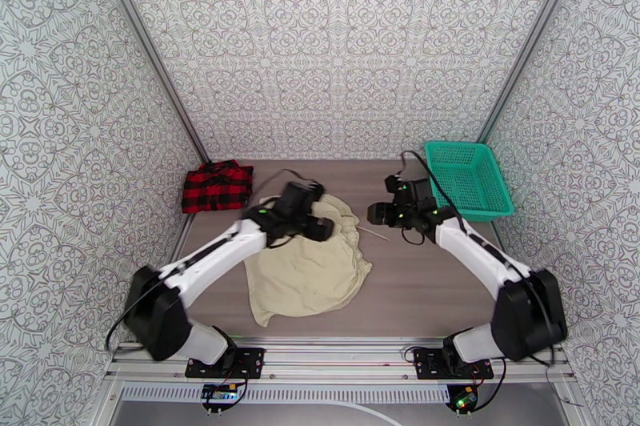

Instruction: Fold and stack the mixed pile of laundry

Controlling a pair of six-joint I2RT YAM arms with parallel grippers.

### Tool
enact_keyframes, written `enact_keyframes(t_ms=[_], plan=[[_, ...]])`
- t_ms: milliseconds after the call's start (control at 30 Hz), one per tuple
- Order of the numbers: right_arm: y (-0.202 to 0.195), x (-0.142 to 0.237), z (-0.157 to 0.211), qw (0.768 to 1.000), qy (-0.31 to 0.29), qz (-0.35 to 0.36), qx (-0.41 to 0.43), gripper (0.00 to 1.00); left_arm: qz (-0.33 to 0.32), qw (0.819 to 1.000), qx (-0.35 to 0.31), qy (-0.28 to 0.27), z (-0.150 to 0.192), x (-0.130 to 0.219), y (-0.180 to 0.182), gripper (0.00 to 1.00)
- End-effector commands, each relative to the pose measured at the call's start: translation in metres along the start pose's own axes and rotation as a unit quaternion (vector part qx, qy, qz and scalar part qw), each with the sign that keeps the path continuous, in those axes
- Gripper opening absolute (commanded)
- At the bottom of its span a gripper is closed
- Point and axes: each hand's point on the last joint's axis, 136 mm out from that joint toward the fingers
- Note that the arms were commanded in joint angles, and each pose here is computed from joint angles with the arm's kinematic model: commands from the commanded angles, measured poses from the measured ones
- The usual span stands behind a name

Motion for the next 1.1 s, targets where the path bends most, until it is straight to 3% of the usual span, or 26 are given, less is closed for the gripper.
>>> enact_keyframes(t_ms=[0,200,300,400,533,667,800,867,967,1067], plan=[[0.015,-0.028,0.012,0.996,0.038,-0.083,-0.018,0.65,-0.024,0.997,-0.065,0.036,0.030,-0.012,-0.031,0.82],[-0.012,-0.052,0.033,0.994,0.070,-0.061,-0.050,0.64,-0.001,0.981,-0.181,0.064,0.085,-0.050,-0.087,0.87],[-0.015,-0.049,0.041,0.993,0.070,-0.071,-0.069,0.58,-0.039,0.976,-0.188,0.099,0.104,-0.070,-0.079,0.81],[-0.014,-0.035,0.062,0.992,0.082,-0.069,-0.070,0.57,-0.052,0.977,-0.174,0.109,0.119,-0.062,-0.070,0.79],[-0.013,-0.015,0.108,0.988,0.112,-0.057,-0.090,0.57,-0.063,0.988,-0.101,0.097,0.130,-0.027,-0.046,0.85],[0.004,-0.002,0.145,0.983,0.141,-0.061,-0.100,0.57,-0.120,0.985,0.035,0.115,0.157,0.007,0.000,0.86],[0.017,-0.007,0.167,0.980,0.161,-0.054,-0.102,0.58,-0.202,0.953,0.160,0.159,0.207,0.038,0.052,0.88],[0.023,-0.016,0.174,0.978,0.170,-0.060,-0.108,0.58,-0.245,0.927,0.231,0.168,0.231,0.053,0.071,0.96],[0.033,-0.029,0.175,0.976,0.176,-0.071,-0.107,0.58,-0.257,0.903,0.307,0.157,0.256,0.060,0.080,0.99],[0.039,-0.041,0.177,0.975,0.183,-0.075,-0.105,0.58,-0.235,0.895,0.353,0.142,0.266,0.061,0.082,0.99]])
Point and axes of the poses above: each hand's point on the last joint's axis, 136 mm out from that joint toward the fingers, its own x axis back along the fingers, its own y axis along the line the jaws close on, z = x × y, and after that the axes turned 8 degrees about x, right-handed
